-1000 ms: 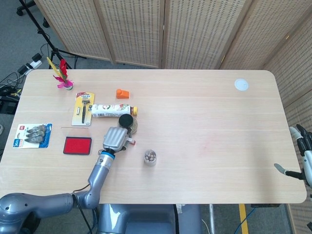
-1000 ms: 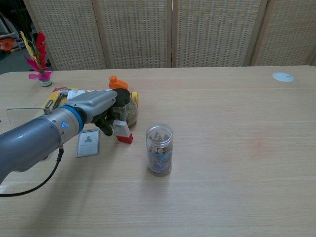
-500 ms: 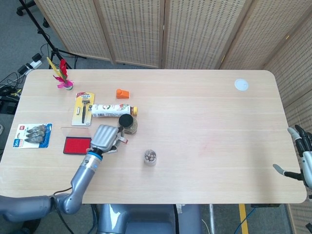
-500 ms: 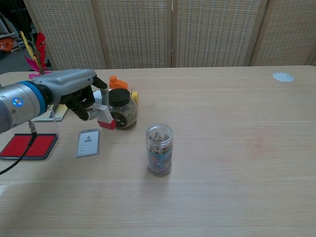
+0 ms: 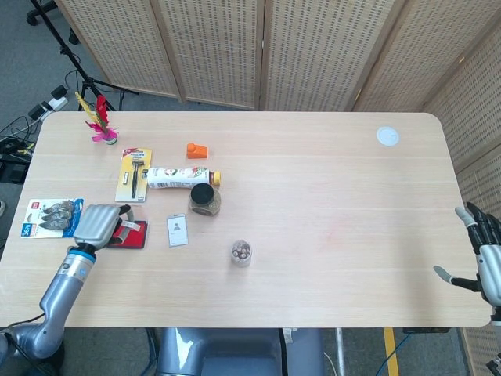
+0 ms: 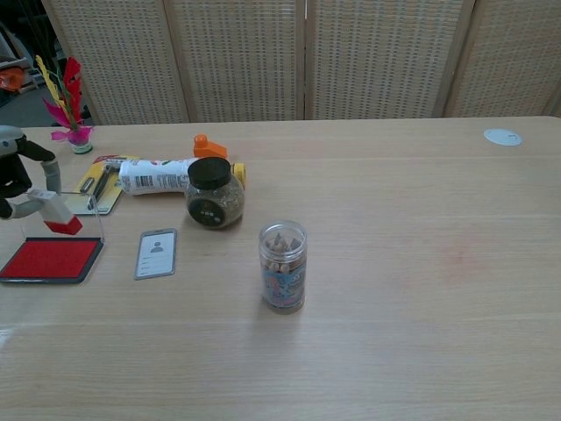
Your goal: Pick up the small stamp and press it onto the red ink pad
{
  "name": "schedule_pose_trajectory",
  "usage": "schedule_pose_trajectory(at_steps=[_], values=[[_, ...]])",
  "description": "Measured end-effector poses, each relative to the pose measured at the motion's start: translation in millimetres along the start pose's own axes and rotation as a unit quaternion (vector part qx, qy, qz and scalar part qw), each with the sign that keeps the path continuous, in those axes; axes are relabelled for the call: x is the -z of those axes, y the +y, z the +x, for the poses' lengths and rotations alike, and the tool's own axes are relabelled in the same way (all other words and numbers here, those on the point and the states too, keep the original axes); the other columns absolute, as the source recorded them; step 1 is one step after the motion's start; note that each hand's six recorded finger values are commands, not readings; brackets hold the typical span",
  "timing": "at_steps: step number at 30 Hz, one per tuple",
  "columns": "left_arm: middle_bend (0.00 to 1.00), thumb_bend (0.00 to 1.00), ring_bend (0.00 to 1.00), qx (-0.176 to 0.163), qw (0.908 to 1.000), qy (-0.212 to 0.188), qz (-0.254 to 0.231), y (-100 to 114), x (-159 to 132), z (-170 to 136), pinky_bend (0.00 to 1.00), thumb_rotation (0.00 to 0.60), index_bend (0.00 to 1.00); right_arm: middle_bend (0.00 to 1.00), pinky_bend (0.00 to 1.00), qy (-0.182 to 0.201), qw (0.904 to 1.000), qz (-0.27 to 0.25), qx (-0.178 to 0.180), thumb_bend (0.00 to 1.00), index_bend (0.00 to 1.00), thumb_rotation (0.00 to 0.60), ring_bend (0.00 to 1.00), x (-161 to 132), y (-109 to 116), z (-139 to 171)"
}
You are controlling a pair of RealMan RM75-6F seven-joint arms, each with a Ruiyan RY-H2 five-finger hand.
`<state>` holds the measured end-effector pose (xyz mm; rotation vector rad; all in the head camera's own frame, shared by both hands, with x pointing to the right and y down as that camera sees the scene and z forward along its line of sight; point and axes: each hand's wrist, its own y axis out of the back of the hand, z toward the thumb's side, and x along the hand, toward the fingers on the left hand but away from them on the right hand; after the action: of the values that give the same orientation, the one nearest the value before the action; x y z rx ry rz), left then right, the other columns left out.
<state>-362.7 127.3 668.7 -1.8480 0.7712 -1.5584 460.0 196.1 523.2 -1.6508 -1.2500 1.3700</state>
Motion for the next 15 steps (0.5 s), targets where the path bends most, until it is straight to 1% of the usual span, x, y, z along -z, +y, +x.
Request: schedule_pose_trajectory(at_steps=[5,9,12,15], values=[[0.98,0.43,1.0,-0.001,0.9994,0.026,-0.025,-5.5,38.6,-5.2,0.99,0.6,0.58,0.0,0.0,0.002,1.0,0.004,-0.003,0.0,0.01,0.6,0.0,-2.2,-2.7,0.2],[0.98,0.43,1.0,0.003,0.9985,0.049,-0.026,-11.1,68.0,-3.7,0.99,0.6,0.58,0.0,0.0,0.003,1.0,0.006,-0.005,0.0,0.01,0.6,0.0,-3.6,-5.0,0.3],[0.98,0.43,1.0,0.013,0.9977,0.058,-0.033,-20.1,79.9,-1.8,0.99,0.6,0.59,0.0,0.0,0.002,1.0,0.006,-0.005,0.0,0.01,0.6,0.0,-3.5,-5.3,0.0],[0.98,0.43,1.0,0.02,0.9972,0.059,-0.042,-27.7,82.1,0.7,0.99,0.6,0.59,0.0,0.0,0.001,1.0,0.006,-0.006,0.0,0.01,0.6,0.0,-3.1,-5.7,-0.2]])
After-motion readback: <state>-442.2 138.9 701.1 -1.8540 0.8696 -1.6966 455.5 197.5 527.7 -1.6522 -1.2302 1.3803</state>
